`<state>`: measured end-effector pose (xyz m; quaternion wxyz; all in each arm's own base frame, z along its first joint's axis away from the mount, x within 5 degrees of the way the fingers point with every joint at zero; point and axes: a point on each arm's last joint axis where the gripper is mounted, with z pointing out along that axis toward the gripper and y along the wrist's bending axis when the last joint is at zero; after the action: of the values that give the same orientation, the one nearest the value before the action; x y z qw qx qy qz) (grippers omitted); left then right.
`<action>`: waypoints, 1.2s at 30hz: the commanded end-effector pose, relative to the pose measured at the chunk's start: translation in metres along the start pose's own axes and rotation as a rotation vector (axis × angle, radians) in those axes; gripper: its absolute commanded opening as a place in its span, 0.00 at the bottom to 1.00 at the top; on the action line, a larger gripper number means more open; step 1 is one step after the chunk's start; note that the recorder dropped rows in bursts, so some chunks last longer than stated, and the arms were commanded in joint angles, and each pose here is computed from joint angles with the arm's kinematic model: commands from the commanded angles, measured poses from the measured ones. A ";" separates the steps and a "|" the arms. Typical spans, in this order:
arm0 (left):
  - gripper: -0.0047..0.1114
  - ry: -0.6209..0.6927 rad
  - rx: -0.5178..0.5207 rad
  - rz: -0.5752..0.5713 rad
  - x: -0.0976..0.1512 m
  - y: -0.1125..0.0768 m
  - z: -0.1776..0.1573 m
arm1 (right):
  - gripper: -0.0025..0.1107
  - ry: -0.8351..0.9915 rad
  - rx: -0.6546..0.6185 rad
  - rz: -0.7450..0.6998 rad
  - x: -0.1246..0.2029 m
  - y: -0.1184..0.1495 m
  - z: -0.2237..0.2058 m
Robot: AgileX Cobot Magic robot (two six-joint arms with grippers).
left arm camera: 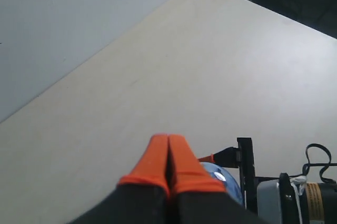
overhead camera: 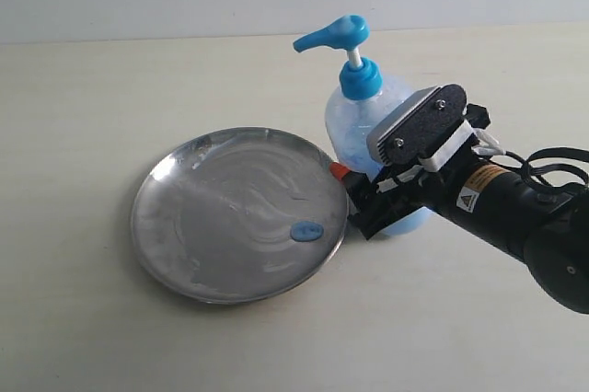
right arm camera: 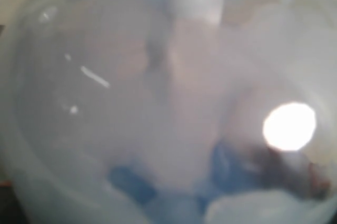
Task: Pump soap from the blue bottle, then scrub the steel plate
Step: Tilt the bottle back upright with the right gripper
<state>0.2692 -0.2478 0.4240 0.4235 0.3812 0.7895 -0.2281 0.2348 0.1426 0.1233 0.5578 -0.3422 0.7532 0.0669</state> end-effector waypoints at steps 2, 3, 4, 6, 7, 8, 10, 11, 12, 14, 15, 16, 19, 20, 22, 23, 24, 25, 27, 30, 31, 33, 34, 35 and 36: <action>0.04 -0.025 -0.010 -0.025 -0.003 -0.002 -0.007 | 0.02 -0.063 0.021 0.031 -0.006 -0.003 -0.001; 0.04 -0.028 -0.010 -0.035 -0.003 -0.002 -0.008 | 0.02 -0.063 0.021 0.031 -0.006 -0.003 -0.001; 0.04 -0.028 -0.010 -0.044 -0.003 -0.002 -0.008 | 0.02 -0.063 0.021 0.041 -0.006 -0.003 -0.001; 0.04 -0.028 -0.010 -0.044 -0.003 -0.002 -0.008 | 0.02 -0.069 0.022 0.047 -0.007 -0.003 -0.001; 0.04 -0.026 -0.009 -0.046 -0.003 -0.002 -0.008 | 0.02 -0.067 0.029 0.053 -0.006 -0.003 -0.001; 0.04 -0.023 -0.008 -0.048 -0.003 -0.002 -0.008 | 0.02 -0.064 0.039 0.065 -0.006 -0.004 -0.001; 0.04 -0.010 -0.004 -0.059 -0.002 -0.003 -0.008 | 0.02 -0.067 0.060 0.101 -0.006 -0.006 -0.001; 0.04 0.001 -0.002 -0.060 -0.001 -0.003 -0.008 | 0.02 -0.070 0.061 0.103 -0.006 -0.006 -0.001; 0.04 0.012 0.000 -0.059 0.000 -0.003 -0.008 | 0.02 -0.072 0.061 0.113 -0.007 -0.006 -0.001; 0.04 0.022 0.002 -0.061 0.001 -0.003 -0.008 | 0.02 -0.076 0.067 0.137 -0.007 -0.007 -0.001; 0.04 0.025 0.003 -0.061 0.001 -0.003 -0.008 | 0.02 -0.077 0.072 0.144 -0.006 -0.008 -0.001; 0.04 0.025 0.003 -0.061 0.001 -0.003 -0.008 | 0.02 -0.076 0.078 0.162 -0.006 -0.010 -0.001; 0.04 0.027 -0.005 -0.054 0.002 -0.003 -0.008 | 0.02 -0.105 0.117 0.207 -0.004 -0.019 -0.007; 0.04 0.032 -0.006 -0.053 0.003 -0.002 -0.007 | 0.02 -0.121 0.135 0.233 -0.003 -0.023 -0.011; 0.04 0.046 -0.007 -0.055 0.007 -0.002 -0.004 | 0.02 -0.153 0.159 0.260 -0.002 -0.030 -0.018; 0.04 0.051 -0.007 -0.057 0.008 -0.002 -0.002 | 0.02 -0.155 0.171 0.276 -0.001 -0.033 -0.021; 0.04 0.060 -0.007 -0.059 0.011 -0.002 0.000 | 0.02 -0.158 0.174 0.281 -0.001 -0.035 -0.022; 0.04 0.066 -0.008 -0.061 0.014 -0.001 0.002 | 0.02 -0.157 0.172 0.281 0.000 -0.037 -0.023; 0.04 0.074 -0.010 -0.066 0.019 -0.001 0.006 | 0.02 -0.170 0.158 0.310 0.001 -0.039 -0.024; 0.04 0.092 -0.012 -0.072 0.026 0.000 0.012 | 0.02 -0.175 0.133 0.327 0.002 -0.042 -0.025; 0.04 0.100 -0.012 -0.075 0.029 0.000 0.014 | 0.02 -0.175 0.130 0.323 0.002 -0.042 -0.025; 0.04 0.117 -0.013 -0.080 0.036 0.001 0.018 | 0.02 -0.177 0.134 0.334 0.003 -0.044 -0.026; 0.04 0.125 -0.015 -0.081 0.040 0.001 0.020 | 0.02 -0.180 0.137 0.338 0.005 -0.044 -0.028; 0.04 0.128 -0.017 -0.083 0.043 0.001 0.021 | 0.02 -0.195 0.140 0.337 0.005 -0.044 -0.030; 0.04 0.128 -0.020 -0.085 0.046 0.001 0.022 | 0.02 -0.218 0.144 0.336 0.006 -0.044 -0.034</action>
<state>0.2679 -0.2445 0.3783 0.3595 0.3613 0.8334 -0.2138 0.2336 0.0930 0.1249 0.5727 -0.1753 0.7909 0.1255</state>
